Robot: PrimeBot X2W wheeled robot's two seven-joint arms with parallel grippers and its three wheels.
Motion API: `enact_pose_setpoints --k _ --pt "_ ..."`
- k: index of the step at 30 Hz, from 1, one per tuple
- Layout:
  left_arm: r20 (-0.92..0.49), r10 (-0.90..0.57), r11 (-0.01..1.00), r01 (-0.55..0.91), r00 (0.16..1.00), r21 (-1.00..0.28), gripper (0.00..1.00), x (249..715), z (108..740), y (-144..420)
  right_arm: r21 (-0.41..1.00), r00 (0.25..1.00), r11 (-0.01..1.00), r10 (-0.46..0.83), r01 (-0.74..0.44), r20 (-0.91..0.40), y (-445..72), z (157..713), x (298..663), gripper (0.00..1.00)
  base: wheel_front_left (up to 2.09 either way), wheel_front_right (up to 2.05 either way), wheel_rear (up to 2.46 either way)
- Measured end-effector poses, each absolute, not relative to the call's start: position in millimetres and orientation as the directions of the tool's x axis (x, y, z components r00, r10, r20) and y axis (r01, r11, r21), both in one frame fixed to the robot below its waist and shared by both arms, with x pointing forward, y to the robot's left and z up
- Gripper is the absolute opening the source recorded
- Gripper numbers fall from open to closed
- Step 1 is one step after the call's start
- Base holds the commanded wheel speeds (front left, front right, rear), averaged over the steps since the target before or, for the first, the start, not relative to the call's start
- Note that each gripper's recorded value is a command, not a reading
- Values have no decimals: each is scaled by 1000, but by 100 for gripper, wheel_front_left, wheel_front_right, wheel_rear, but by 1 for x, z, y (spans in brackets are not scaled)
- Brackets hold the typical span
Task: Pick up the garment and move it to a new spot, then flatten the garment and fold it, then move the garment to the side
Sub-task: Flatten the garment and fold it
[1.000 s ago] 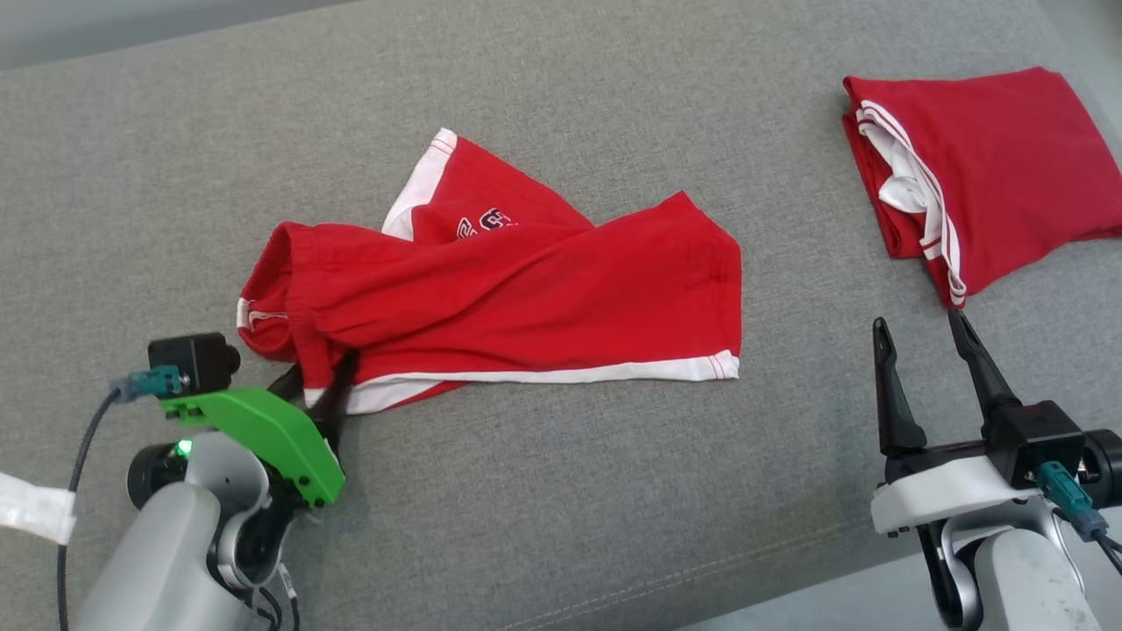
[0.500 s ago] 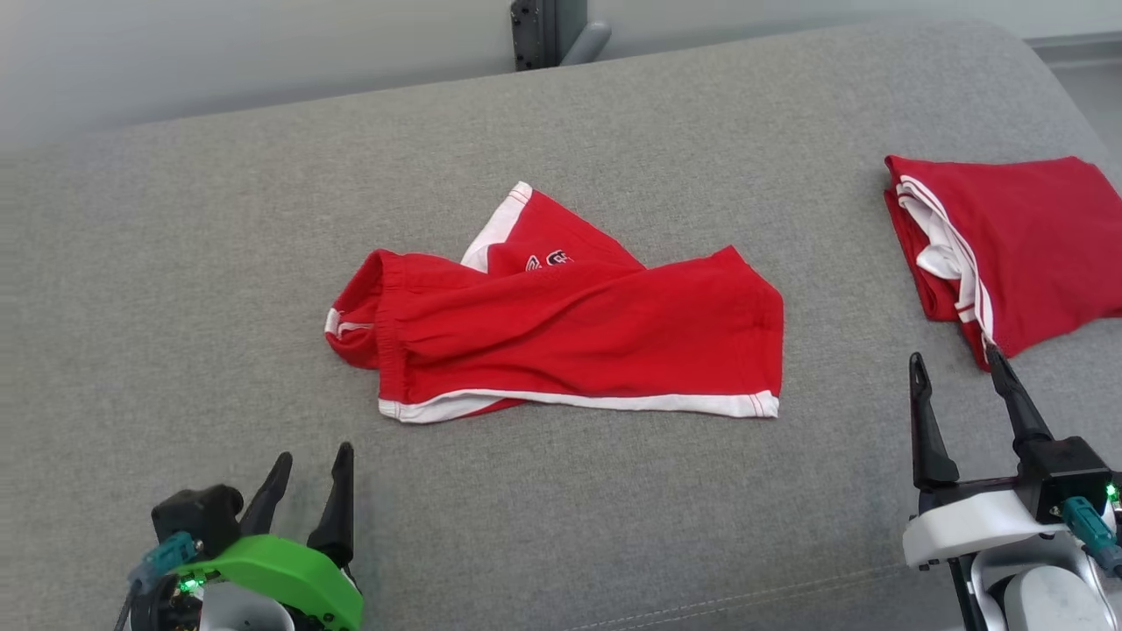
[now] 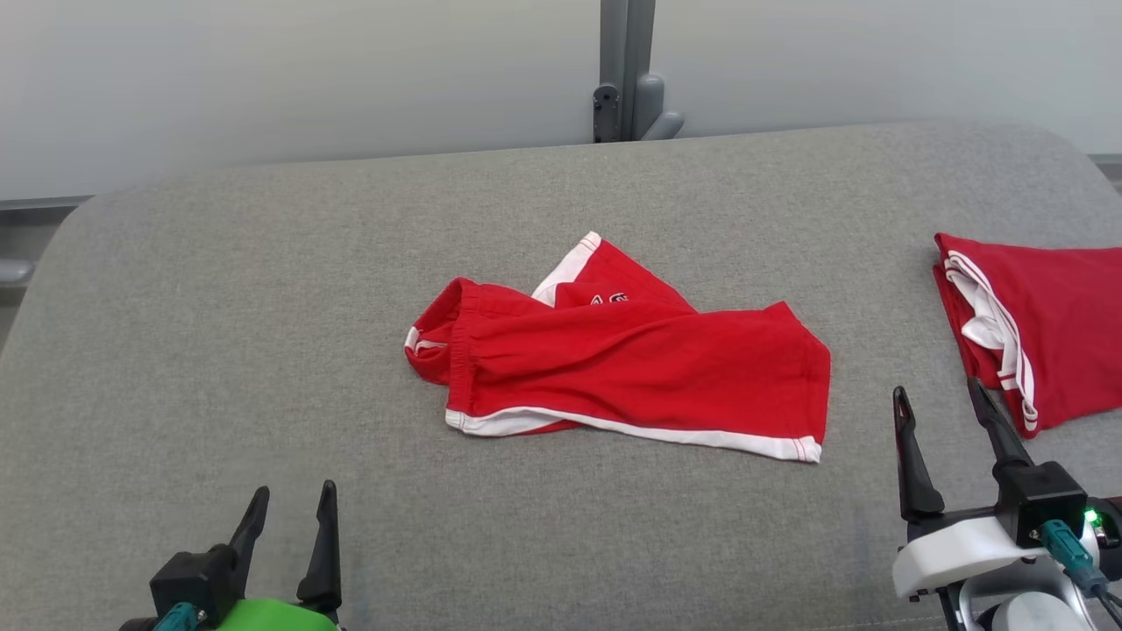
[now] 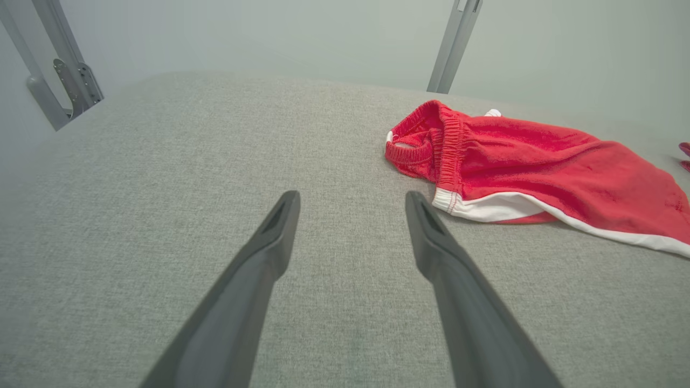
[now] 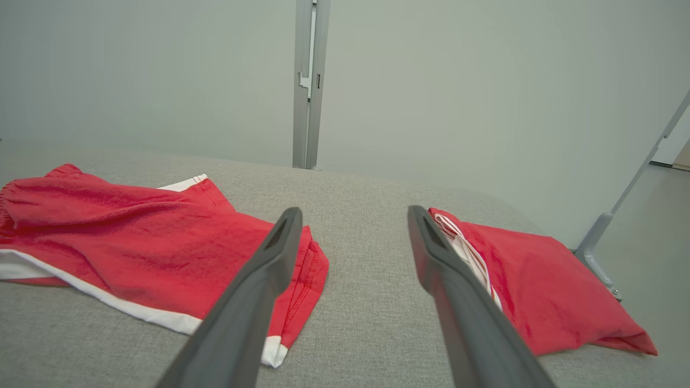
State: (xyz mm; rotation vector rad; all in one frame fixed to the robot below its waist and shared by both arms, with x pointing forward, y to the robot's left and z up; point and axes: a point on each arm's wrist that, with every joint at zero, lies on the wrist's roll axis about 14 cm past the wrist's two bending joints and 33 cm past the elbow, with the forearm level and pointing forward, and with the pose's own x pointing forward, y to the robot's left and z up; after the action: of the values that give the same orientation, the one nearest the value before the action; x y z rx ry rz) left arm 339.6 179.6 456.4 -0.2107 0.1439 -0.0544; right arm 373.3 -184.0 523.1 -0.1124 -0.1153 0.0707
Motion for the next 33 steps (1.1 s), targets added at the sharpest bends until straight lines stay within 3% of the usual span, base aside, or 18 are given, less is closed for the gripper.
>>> enact_pose_setpoints --k 11,33 --pt "-27 36 979 -41 999 -199 100 319 481 211 -82 985 986 150 -143 85 -158 514 369 100 0 0 0" --pt "-15 6 983 -9 1000 -182 100 318 478 209 -52 988 988 148 -145 53 -157 503 358 100 0 0 0"
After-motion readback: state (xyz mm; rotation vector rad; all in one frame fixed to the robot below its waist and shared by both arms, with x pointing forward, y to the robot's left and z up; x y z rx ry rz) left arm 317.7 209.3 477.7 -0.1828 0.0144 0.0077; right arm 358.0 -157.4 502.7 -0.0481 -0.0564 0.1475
